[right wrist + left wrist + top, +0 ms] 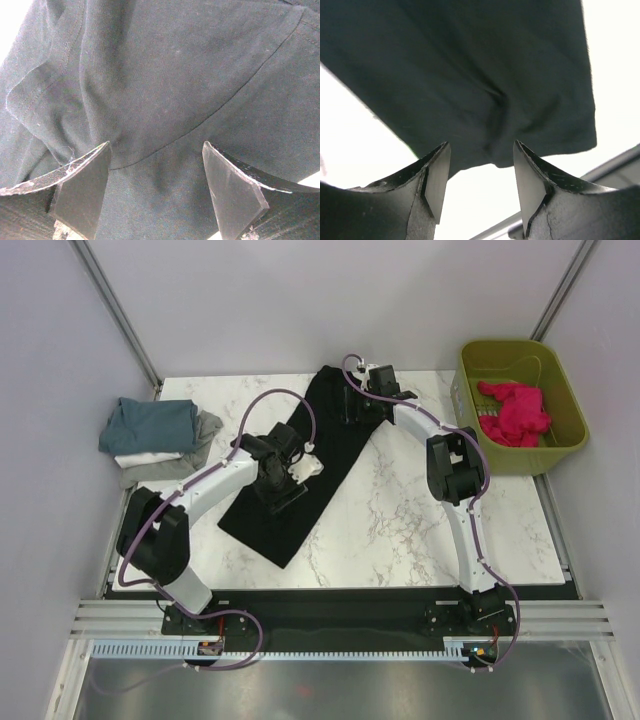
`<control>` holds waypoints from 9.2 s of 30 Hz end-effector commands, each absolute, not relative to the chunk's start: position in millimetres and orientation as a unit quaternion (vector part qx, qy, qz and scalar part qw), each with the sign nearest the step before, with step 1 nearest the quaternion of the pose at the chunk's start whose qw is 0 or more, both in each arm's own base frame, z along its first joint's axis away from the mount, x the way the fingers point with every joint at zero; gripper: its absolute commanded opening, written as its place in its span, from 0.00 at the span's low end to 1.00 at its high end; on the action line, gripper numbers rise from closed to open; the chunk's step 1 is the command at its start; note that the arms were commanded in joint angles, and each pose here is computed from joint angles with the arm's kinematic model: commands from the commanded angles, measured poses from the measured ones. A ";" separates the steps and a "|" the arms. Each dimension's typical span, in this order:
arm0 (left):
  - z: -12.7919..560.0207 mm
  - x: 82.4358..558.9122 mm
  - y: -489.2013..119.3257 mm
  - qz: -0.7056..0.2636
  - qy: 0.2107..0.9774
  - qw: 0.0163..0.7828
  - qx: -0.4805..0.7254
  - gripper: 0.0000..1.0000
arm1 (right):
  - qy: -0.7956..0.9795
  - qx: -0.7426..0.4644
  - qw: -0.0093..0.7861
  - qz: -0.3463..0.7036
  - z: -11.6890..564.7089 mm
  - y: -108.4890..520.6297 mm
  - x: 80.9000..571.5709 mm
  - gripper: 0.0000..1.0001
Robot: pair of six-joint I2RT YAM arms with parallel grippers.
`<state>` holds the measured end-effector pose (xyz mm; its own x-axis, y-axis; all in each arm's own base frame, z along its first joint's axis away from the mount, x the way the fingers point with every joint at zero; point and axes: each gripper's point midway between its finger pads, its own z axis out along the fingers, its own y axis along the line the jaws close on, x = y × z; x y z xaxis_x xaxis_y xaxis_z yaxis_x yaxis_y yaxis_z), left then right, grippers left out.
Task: Fold and stack the t-shirts
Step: Fold the tshirt
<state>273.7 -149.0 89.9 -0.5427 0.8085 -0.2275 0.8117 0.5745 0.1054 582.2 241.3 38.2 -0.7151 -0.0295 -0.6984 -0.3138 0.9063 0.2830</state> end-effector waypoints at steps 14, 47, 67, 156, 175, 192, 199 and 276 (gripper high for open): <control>69.5 218.4 -208.2 -0.092 0.812 0.057 0.574 0.62 | 0.904 -0.096 0.376 0.178 48.7 238.6 584.3 0.82; 0.0 208.2 -259.6 -0.159 0.801 -0.108 0.566 0.22 | 0.895 -0.087 0.407 0.162 53.4 224.9 613.6 0.82; -0.8 203.7 -336.7 -0.168 0.750 -0.077 0.635 0.24 | 0.870 -0.081 0.423 0.241 59.4 257.9 631.7 0.84; 38.3 200.6 -195.9 -0.381 0.914 -0.011 -0.137 0.76 | 0.908 0.221 -0.063 0.351 24.6 159.6 176.4 0.79; 23.6 182.5 -222.7 -0.368 0.923 -0.058 -0.095 0.65 | 0.909 0.212 -0.088 0.348 9.3 181.7 169.1 0.48; 30.0 176.6 -233.3 -0.398 0.911 -0.072 -0.078 0.20 | 0.898 0.185 -0.078 0.392 20.1 204.7 181.2 0.10; 59.9 191.8 -235.7 -0.406 0.913 -0.025 -0.036 0.02 | 0.900 0.153 -0.026 0.407 47.7 199.1 197.6 0.00; 22.3 397.0 -206.3 -0.403 0.908 0.038 -0.105 0.76 | 0.914 0.087 0.094 0.385 21.7 187.1 389.1 0.61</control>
